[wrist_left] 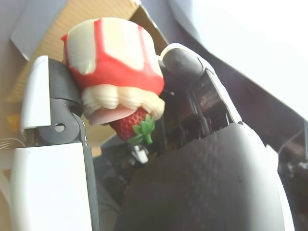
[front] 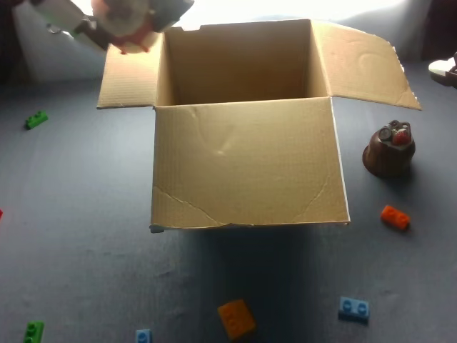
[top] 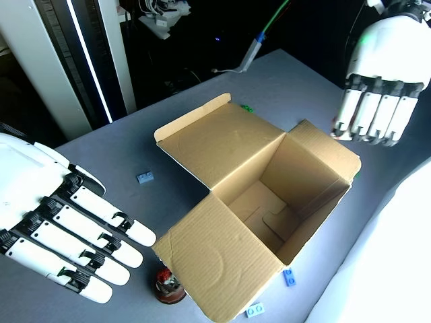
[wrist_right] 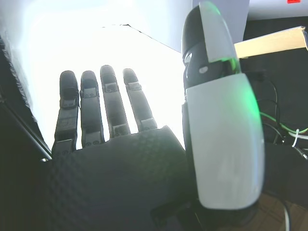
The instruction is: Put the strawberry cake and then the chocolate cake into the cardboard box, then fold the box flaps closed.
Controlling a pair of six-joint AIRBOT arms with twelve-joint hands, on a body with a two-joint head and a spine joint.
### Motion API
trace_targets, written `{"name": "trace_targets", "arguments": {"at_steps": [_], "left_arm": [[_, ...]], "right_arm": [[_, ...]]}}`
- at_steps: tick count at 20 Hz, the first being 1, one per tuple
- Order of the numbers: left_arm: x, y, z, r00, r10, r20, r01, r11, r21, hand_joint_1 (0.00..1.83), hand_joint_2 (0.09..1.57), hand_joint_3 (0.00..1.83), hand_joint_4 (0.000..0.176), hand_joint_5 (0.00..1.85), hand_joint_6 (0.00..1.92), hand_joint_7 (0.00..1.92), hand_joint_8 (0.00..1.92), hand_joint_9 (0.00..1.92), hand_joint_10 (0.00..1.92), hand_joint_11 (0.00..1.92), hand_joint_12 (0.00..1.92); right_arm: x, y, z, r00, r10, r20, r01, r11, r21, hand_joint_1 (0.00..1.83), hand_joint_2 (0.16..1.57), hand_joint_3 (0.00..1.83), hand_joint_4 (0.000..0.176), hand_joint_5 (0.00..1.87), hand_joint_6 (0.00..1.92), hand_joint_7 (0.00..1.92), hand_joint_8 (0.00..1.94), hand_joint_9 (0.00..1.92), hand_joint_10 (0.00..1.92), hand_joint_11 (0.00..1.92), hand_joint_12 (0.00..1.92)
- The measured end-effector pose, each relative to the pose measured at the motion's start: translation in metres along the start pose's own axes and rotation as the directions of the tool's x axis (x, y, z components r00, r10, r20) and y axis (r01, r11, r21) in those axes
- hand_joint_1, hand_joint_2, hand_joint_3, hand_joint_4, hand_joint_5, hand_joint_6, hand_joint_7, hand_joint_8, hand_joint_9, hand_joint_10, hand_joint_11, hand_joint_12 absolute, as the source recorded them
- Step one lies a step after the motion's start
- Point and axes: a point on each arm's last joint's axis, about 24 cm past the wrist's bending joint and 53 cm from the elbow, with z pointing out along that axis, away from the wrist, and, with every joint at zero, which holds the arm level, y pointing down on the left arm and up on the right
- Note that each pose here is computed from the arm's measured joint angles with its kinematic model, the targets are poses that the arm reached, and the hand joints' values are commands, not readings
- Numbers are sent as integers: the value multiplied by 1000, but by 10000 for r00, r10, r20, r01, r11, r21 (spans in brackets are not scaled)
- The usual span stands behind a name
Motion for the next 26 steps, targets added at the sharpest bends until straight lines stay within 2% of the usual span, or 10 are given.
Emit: {"name": "trace_targets", "arguments": {"at_steps": [3,7,11,16,19,20,21,22,24,26], "left_arm": [[-1,-12,15,9998,143,-140,-139,9995,293,1262,1377,11,0,495,1566,461,1813,517,1921,482,1921],[6,-25,35,9984,305,-484,-274,9977,623,1258,1383,9,0,498,1583,441,1831,510,1921,482,1921],[5,-38,56,9971,408,-639,-344,9946,974,1270,1375,2,0,519,1525,461,1822,520,1921,509,1921],[10,-36,73,9955,391,-864,-307,9948,969,1266,1373,0,0,522,1541,466,1803,523,1908,483,1921],[20,-35,81,9937,355,-1064,-256,9953,934,1254,1375,1,0,507,1598,448,1801,536,1866,479,1921],[24,-36,84,9925,381,-1157,-270,9950,959,1022,1353,0,0,559,1612,234,1725,289,1846,359,1921],[26,-35,86,9918,427,-1206,-316,9952,928,959,1360,2,0,539,1644,140,1666,212,1793,284,1921],[30,-35,87,9903,489,-1303,-369,9950,926,953,1261,0,0,259,1413,100,1543,159,1706,212,1893],[33,-36,89,9891,518,-1375,-389,9947,949,796,1175,0,0,276,893,293,957,220,1336,163,1718],[33,-36,89,9890,551,-1370,-422,9945,958,648,1079,0,0,353,377,450,294,349,730,135,1404]], "right_arm": [[0,0,0,10000,0,4,0,10000,0,605,1088,2,8,74,0,102,1,92,0,0,289],[1,1,1,10000,12,-7,-12,10000,-23,625,1083,0,13,73,1,105,1,95,2,0,337],[1,1,1,10000,14,-10,-14,10000,-27,606,1087,0,6,79,5,116,5,100,5,0,330],[1,1,1,10000,14,-6,-14,10000,-27,594,1087,0,9,66,3,107,1,102,3,0,417],[1,1,1,10000,17,-3,-17,10000,-26,583,1096,2,5,69,1,115,1,92,3,0,357],[1,1,1,10000,14,-3,-14,10000,-27,580,1091,0,7,73,1,114,0,100,3,0,422],[1,1,1,10000,31,2,-31,10000,-19,578,1091,0,5,76,2,117,1,100,3,0,428],[1,0,1,10000,71,7,-71,10000,2,598,1081,0,1,97,6,130,3,111,5,0,470],[1,-1,1,9999,169,12,-169,9998,53,593,1082,0,2,95,2,111,1,93,2,0,406],[-1,-2,1,9996,260,67,-261,9996,96,595,1076,0,0,116,6,119,2,110,5,0,436]]}}
